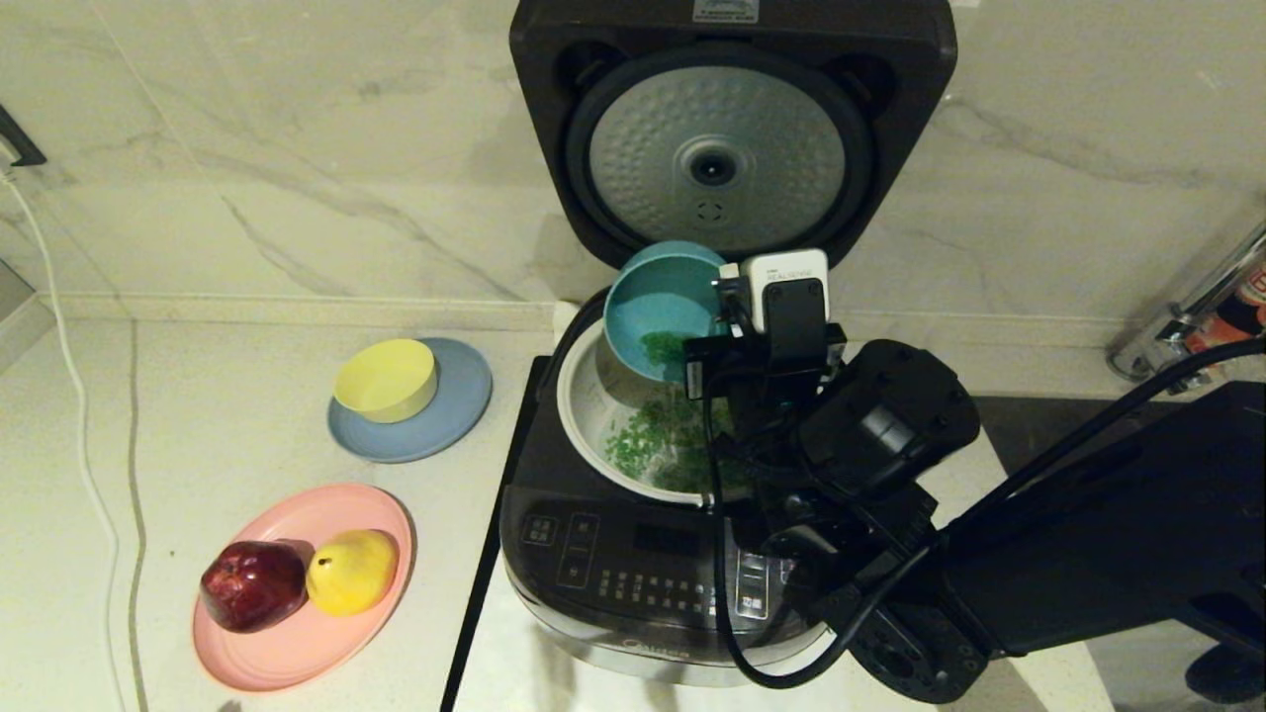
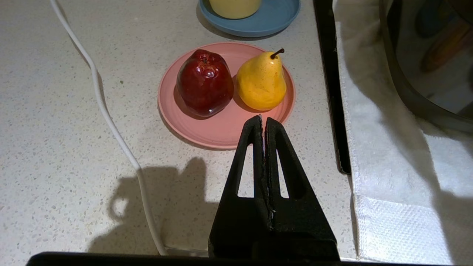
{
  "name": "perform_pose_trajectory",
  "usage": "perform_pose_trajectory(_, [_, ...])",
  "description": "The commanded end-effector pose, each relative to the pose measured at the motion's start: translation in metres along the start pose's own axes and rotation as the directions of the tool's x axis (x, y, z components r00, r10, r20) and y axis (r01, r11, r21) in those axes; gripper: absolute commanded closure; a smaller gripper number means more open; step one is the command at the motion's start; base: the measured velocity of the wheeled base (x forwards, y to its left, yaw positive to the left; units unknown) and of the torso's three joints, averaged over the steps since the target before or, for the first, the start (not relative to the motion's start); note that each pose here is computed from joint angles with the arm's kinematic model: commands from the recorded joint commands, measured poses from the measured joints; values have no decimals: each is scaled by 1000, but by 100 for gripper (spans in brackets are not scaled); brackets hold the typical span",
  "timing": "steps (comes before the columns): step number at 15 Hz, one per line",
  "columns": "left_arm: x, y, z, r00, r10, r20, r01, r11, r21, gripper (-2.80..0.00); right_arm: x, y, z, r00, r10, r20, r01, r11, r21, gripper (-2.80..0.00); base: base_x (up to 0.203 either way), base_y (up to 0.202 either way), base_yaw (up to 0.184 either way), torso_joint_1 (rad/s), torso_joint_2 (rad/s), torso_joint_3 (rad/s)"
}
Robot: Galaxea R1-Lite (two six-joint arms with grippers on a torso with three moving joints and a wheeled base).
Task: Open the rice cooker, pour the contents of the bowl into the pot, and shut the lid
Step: Pour the water from the bowl into the rice cooker
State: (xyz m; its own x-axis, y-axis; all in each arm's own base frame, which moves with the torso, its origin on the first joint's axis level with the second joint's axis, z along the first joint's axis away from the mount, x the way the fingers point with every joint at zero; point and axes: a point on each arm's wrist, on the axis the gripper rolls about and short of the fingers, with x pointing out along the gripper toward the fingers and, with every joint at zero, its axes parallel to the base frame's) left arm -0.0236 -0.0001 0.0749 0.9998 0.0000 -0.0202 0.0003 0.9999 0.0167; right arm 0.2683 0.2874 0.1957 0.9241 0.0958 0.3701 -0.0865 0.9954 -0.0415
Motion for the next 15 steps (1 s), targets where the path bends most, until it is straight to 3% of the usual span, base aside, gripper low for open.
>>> perform_pose_trajectory(1, [0, 0, 0, 1000, 0, 0, 0, 1000, 0, 0, 0, 1, -2, 1000, -4, 1, 4, 1000, 1, 0, 0, 0, 0, 0, 0, 0])
perform_pose_trajectory(3, [0, 0, 0, 1000, 0, 0, 0, 1000, 0, 0, 3, -1, 7, 1000, -15, 22, 14, 1000, 13, 0, 0, 0, 0, 0, 0, 0])
perform_pose_trajectory(6, [0, 0, 0, 1000, 0, 0, 0, 1000, 0, 0, 2, 4, -7, 1000, -5, -2, 5, 1000, -7, 0, 0, 0, 0, 0, 0, 0])
perform_pose_trajectory(8, [0, 0, 0, 1000, 0, 0, 0, 1000, 0, 0, 3, 0, 7, 1000, -15, 23, 15, 1000, 10, 0, 0, 0, 0, 0, 0, 0])
perform_pose_trajectory(11, [0, 0, 0, 1000, 0, 0, 0, 1000, 0, 0, 0, 3, -8, 1000, -3, -10, 3, 1000, -18, 0, 0, 0, 0, 0, 0, 0])
perform_pose_trajectory(15, [0, 0, 0, 1000, 0, 0, 0, 1000, 0, 0, 2, -7, 32, 997, -39, 62, 37, 999, 38, 0, 0, 0, 0, 0, 0, 0])
